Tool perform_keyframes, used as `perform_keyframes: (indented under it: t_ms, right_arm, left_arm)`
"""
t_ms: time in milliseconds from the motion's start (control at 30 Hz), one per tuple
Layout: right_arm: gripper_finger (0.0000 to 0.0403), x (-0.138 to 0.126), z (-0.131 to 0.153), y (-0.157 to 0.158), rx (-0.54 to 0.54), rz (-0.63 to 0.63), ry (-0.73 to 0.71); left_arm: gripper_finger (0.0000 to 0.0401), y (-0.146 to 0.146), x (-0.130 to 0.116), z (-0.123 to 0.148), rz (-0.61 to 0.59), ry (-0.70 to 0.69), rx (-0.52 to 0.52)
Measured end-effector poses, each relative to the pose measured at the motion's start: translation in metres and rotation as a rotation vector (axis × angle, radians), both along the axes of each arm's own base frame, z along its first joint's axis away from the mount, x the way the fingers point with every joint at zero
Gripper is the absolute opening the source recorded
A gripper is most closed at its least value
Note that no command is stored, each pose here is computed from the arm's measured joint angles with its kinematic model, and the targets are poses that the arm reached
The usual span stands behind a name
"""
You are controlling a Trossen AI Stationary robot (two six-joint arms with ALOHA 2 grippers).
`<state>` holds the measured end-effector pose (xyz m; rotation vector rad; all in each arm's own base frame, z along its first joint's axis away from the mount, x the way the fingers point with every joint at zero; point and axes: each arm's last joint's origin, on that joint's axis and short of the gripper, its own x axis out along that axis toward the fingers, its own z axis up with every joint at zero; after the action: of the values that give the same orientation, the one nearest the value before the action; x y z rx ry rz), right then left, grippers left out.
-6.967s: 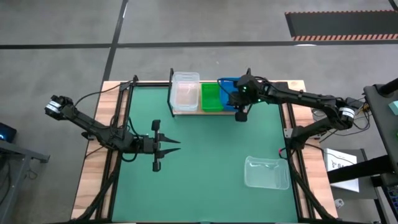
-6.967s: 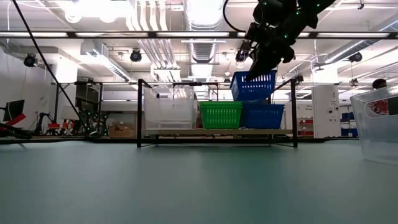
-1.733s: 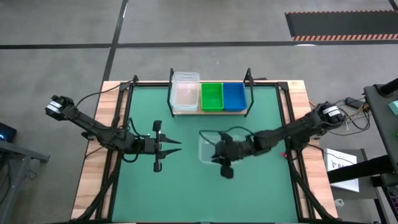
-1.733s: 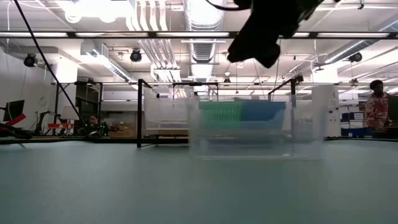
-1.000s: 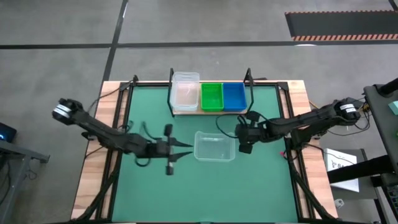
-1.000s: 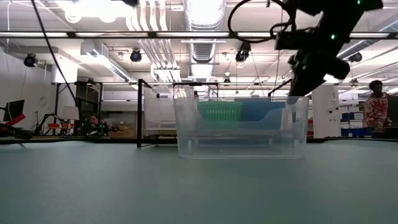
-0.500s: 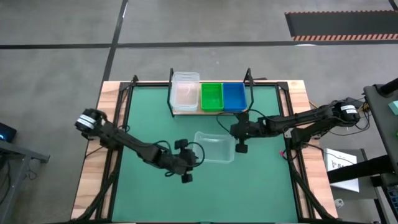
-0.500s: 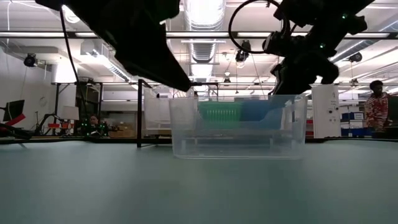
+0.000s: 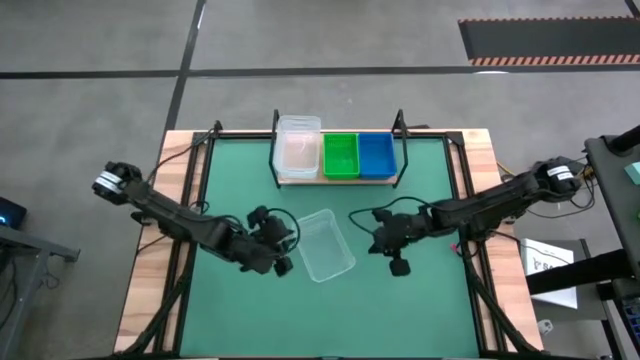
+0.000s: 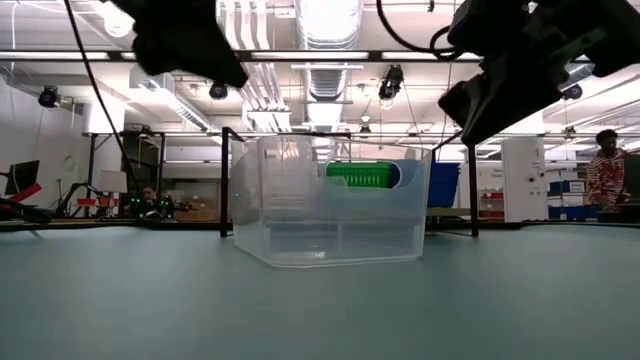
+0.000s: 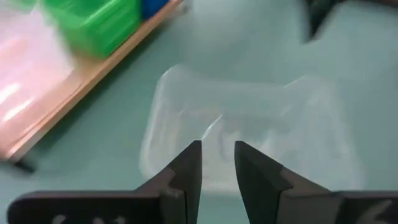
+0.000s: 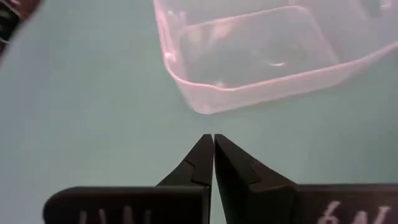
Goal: Stack baskets on shelf by color
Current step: Stack the transparent bin on the transparent bins on the shelf
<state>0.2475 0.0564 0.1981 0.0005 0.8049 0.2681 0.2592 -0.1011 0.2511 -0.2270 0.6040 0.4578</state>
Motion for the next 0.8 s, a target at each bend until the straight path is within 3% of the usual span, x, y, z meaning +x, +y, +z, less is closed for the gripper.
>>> perform_keyframes:
  t_ms: [200, 300, 433, 567, 667, 800]
  right_arm:
    - [0.0009, -0.011, 0.004, 0.001, -0.102, 0.007, -0.017]
    - [0.0009, -0.016, 0.003, -0.001, -0.125, 0.033, -0.038]
    - [0.0009, -0.021, 0.002, -0.002, -0.149, 0.05, -0.076]
    - [0.0009, -0.024, 0.004, -0.003, -0.148, 0.052, -0.105]
    - [0.0009, -0.026, 0.001, -0.003, -0.152, 0.058, -0.113]
    - [0.0009, -0.027, -0.005, -0.004, -0.154, 0.061, -0.132]
  left_arm:
    - [0.0079, -0.027, 0.025, 0.011, -0.172, -0.214, -0.049]
    - [0.0079, -0.043, 0.048, 0.004, -0.216, -0.225, -0.065]
    - [0.0079, -0.065, 0.084, -0.009, -0.241, -0.103, -0.064]
    - [0.0079, -0.078, 0.109, -0.011, -0.238, 0.111, -0.027]
    - [0.008, -0.082, 0.117, -0.01, -0.201, 0.216, -0.019]
    - [0.0101, -0.085, 0.123, -0.013, -0.218, 0.255, -0.032]
